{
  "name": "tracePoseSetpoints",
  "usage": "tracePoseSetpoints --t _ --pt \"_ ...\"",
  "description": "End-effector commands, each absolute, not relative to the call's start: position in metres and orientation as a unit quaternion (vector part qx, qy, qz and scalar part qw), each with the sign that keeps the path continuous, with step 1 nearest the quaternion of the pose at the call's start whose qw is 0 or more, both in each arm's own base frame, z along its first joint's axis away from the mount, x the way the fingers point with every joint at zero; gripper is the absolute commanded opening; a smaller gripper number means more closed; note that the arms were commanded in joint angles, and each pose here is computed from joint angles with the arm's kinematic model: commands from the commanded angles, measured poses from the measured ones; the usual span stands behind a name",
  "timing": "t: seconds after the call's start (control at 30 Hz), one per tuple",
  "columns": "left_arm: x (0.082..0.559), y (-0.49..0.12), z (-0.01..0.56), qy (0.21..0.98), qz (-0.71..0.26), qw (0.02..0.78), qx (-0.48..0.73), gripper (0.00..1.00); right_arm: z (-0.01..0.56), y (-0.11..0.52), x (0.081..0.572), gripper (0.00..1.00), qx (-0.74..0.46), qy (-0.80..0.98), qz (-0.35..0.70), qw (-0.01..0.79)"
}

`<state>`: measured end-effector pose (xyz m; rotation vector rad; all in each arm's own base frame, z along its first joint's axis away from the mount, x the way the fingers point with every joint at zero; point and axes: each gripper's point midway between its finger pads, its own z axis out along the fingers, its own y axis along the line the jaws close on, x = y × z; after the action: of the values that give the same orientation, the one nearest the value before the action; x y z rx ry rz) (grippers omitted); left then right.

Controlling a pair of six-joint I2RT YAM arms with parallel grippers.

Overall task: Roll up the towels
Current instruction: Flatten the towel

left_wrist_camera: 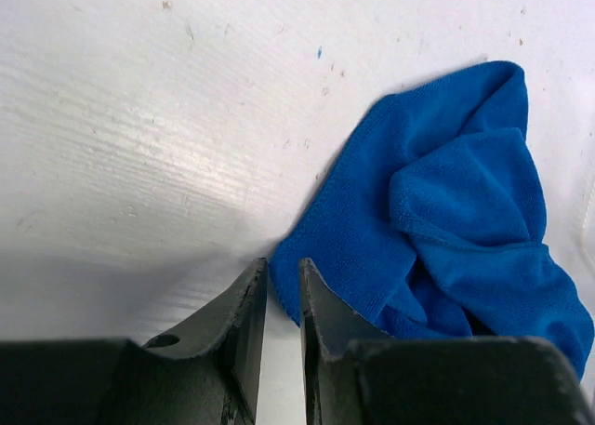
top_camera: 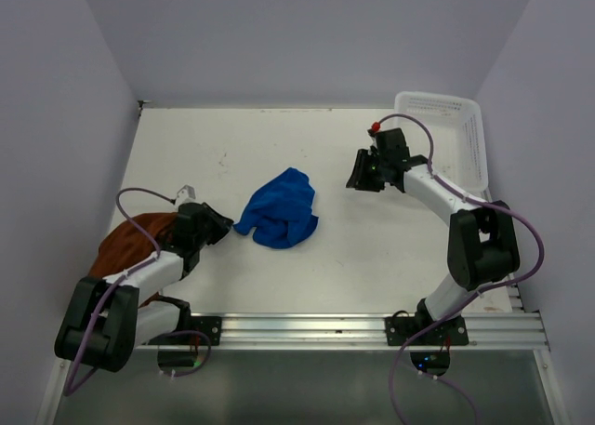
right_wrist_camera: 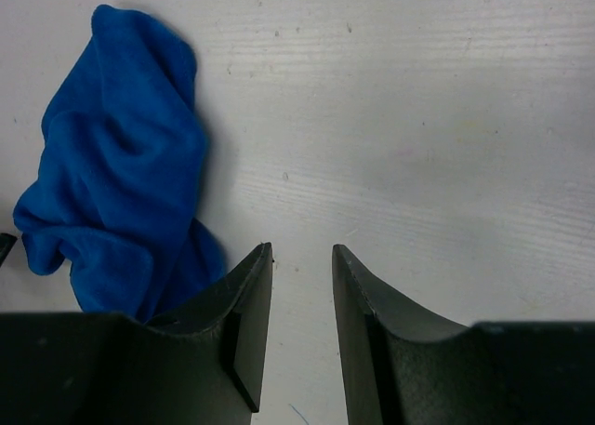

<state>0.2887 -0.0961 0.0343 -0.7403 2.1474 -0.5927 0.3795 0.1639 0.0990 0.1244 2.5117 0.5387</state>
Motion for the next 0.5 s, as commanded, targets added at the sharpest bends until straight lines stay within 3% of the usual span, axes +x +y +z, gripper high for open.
tracePoseSetpoints --t 0.0,0.23,0.47 --pt "0.297 -0.082 0.043 0.838 -0.205 0.423 -0.278 0.24 0.115 0.171 0.375 0.36 0.029 0.929 0.227 0.292" --pt "0.295 -0.091 0.040 0.845 -0.222 0.400 -0.276 0.49 0.116 0.170 0.373 0.36 0.029 0.929 0.227 0.292" --pt "0.294 -0.093 0.031 0.846 -0.226 0.390 -0.285 0.49 0.115 0.172 0.373 0.36 0.028 0.929 0.230 0.289"
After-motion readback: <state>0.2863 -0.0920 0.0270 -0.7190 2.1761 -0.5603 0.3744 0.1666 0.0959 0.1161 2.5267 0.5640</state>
